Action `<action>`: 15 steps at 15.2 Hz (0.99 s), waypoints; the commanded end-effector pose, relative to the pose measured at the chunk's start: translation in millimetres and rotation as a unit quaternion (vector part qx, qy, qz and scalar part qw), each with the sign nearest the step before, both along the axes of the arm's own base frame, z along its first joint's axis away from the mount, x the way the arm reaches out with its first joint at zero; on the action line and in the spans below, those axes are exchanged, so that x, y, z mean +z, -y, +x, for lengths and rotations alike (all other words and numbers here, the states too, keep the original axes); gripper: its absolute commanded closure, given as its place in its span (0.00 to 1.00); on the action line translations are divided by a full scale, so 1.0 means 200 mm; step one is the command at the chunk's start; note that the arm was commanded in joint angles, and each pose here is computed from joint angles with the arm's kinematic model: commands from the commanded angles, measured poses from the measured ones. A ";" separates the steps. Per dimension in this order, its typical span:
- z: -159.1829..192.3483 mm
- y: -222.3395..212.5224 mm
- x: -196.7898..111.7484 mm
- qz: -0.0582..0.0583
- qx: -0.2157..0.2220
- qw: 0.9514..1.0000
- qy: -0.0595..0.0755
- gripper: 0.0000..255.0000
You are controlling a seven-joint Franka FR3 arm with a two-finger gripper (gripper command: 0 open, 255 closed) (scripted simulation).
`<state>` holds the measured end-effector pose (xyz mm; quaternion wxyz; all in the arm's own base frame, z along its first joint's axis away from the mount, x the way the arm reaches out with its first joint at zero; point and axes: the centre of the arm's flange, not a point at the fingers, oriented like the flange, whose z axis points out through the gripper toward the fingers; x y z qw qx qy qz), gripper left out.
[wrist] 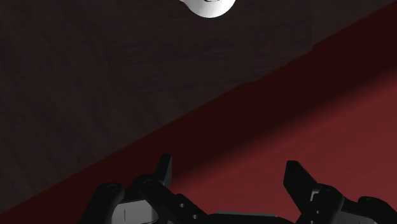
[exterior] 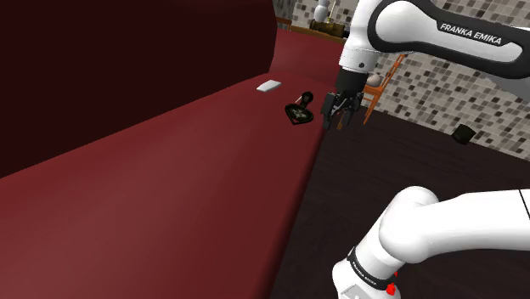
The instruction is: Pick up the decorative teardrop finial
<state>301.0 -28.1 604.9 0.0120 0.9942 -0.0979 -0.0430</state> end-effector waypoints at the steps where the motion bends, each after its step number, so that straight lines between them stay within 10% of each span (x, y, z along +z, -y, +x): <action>1: 0.00 0.00 0.00 0.000 0.000 1.000 0.000 0.00; 8: 0.41 0.15 -0.03 -0.027 -0.129 0.991 0.012 0.00; 15: 0.77 0.41 -0.04 -0.053 -0.257 0.965 0.024 0.00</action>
